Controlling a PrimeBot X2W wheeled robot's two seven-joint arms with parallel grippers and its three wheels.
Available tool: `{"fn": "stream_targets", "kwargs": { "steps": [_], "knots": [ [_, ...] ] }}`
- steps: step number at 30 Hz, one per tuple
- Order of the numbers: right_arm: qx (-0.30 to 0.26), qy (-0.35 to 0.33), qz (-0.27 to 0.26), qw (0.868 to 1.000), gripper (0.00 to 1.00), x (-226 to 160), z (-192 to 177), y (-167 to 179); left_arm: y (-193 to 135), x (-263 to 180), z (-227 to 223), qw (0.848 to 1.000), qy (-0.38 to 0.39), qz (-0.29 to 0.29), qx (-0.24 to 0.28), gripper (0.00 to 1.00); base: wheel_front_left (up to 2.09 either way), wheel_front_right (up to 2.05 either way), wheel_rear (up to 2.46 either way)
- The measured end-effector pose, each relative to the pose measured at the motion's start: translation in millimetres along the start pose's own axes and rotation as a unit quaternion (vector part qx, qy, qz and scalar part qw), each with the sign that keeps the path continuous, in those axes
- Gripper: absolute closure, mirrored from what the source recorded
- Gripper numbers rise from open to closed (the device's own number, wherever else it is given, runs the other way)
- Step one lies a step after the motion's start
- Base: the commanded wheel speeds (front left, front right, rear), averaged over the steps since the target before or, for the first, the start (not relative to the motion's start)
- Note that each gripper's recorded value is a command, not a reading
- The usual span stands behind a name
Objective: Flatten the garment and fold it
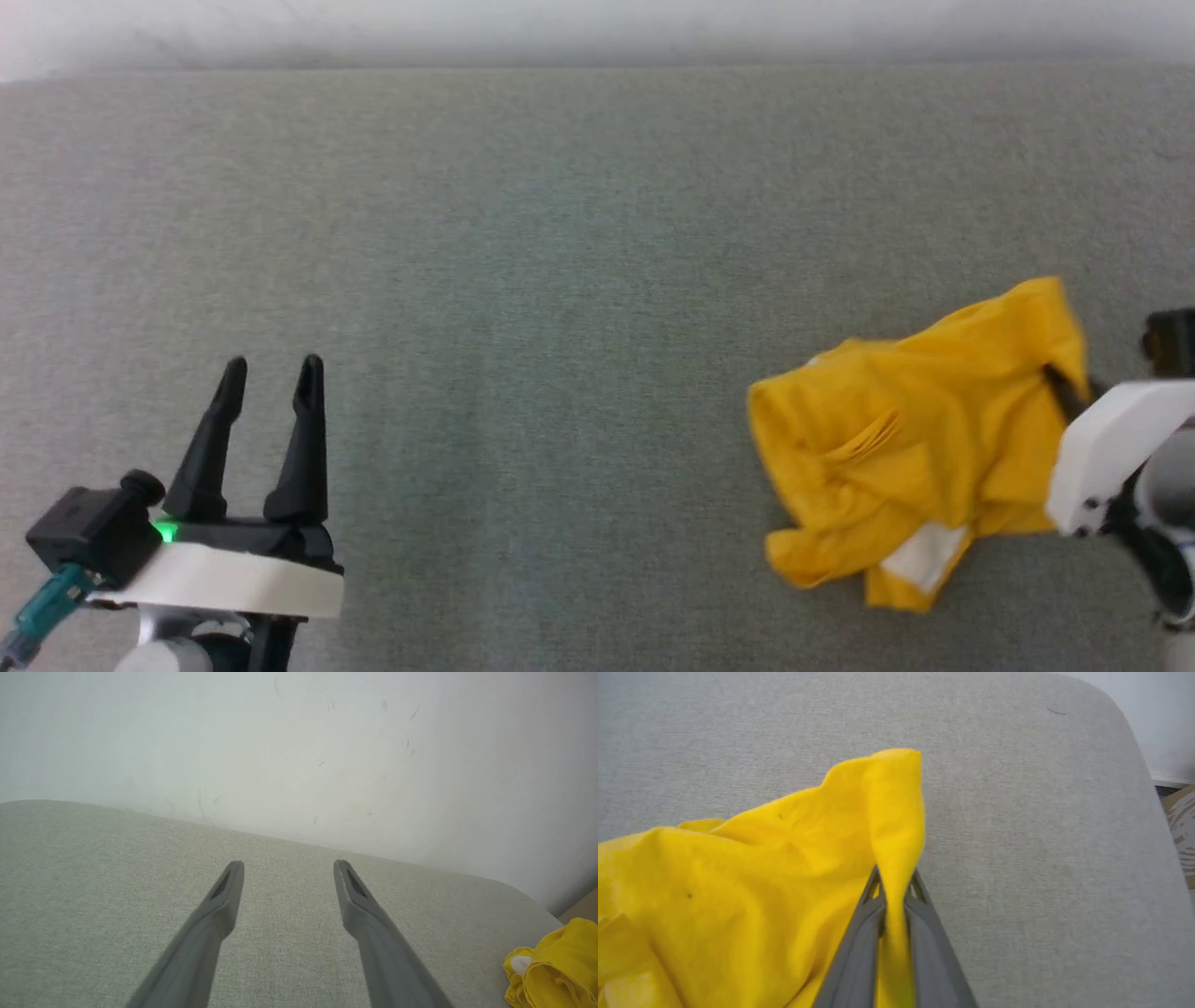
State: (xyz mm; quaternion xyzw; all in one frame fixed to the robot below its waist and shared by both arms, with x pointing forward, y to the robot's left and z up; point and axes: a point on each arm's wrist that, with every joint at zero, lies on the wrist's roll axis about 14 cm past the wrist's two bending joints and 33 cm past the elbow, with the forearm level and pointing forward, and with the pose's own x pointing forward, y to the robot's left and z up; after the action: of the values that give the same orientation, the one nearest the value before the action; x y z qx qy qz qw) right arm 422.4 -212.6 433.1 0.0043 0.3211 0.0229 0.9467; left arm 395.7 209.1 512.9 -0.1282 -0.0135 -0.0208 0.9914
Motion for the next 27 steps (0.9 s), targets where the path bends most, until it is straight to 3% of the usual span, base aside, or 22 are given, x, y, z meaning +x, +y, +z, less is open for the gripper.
{"fn": "stream_targets", "kwargs": {
  "steps": [10,18,27],
  "knots": [
    [-0.064,0.025,-0.124,0.990,1.00,5,19,-93,-17,47,-15,0.999,0.009,-0.048,0.007,0.00,0.00,0.00,0.00],
    [-0.110,0.070,-0.228,0.965,1.00,-5,17,-169,-28,80,-30,0.996,0.013,-0.086,0.019,0.00,0.00,0.00,0.00],
    [-0.124,0.096,-0.264,0.952,1.00,9,-4,-199,-24,102,-55,0.995,0.014,-0.098,0.033,0.00,0.00,0.00,0.00]
  ]
}}
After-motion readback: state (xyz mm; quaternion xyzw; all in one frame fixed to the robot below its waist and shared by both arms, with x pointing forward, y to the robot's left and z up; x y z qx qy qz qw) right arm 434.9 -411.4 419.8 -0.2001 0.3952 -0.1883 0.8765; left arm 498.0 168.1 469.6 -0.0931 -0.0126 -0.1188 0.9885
